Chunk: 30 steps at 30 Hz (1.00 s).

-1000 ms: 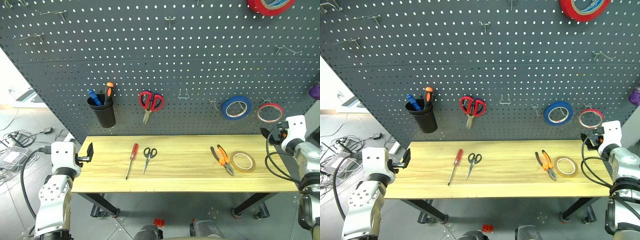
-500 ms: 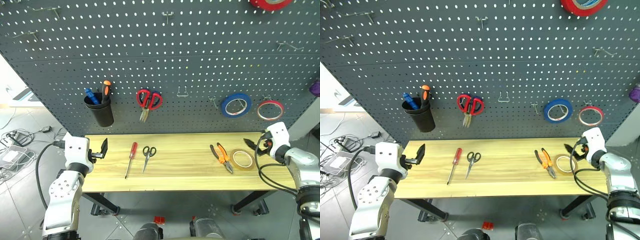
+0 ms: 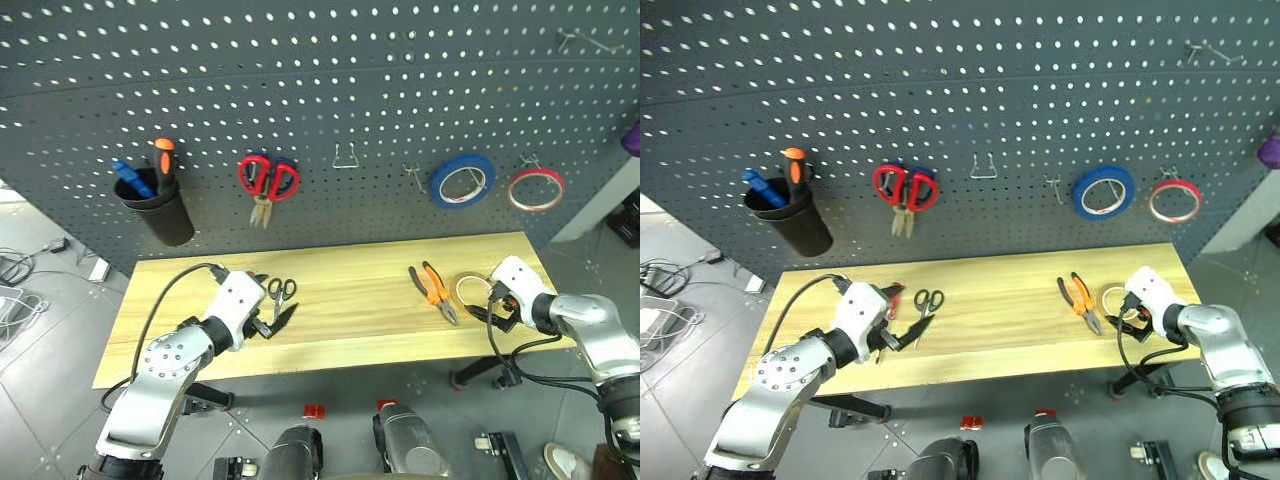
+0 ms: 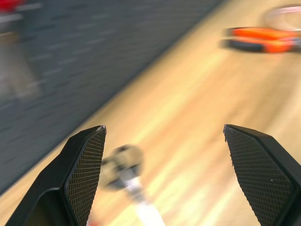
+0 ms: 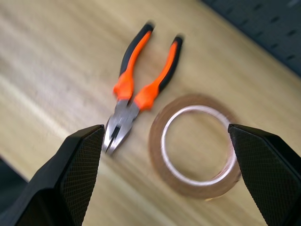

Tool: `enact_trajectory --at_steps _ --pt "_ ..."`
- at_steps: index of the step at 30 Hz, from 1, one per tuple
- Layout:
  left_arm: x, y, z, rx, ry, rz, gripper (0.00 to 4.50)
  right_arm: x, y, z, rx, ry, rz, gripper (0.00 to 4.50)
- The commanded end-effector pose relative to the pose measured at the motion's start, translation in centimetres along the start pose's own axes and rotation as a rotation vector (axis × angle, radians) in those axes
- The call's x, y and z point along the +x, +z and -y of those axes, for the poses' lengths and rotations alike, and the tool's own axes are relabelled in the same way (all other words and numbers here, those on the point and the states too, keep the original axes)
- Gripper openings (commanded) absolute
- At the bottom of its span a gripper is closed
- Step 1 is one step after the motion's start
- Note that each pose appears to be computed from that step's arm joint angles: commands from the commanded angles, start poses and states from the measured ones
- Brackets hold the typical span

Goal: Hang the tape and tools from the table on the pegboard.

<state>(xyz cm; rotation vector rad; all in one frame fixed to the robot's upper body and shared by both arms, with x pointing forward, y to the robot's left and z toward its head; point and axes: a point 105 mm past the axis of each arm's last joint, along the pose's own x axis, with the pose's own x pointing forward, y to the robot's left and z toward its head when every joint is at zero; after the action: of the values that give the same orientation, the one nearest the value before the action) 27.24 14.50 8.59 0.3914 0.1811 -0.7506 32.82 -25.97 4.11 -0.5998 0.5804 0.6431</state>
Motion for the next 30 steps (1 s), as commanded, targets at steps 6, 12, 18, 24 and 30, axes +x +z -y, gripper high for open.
enact_trajectory --at_steps 6,12,18,24,30 --pt "1.9 3.4 3.5 0.107 -0.274 0.102 4.21 2.6 1.3 1.8 -0.225 0.085 -0.120 4.50" --pt "3.8 4.6 4.8 0.152 -0.332 0.146 4.21 4.3 0.9 1.9 -0.301 0.159 -0.257 4.50" --pt "4.4 4.8 5.4 0.173 -0.360 0.155 4.24 4.9 -0.2 2.2 -0.461 0.176 -0.407 3.91" --pt "4.4 5.1 4.8 0.122 -0.313 0.176 4.24 5.2 -2.0 1.5 -0.562 0.188 -0.473 1.86" --pt "4.5 5.9 3.9 0.048 -0.248 0.224 4.24 5.6 -2.8 0.8 -0.559 0.161 -0.444 0.41"
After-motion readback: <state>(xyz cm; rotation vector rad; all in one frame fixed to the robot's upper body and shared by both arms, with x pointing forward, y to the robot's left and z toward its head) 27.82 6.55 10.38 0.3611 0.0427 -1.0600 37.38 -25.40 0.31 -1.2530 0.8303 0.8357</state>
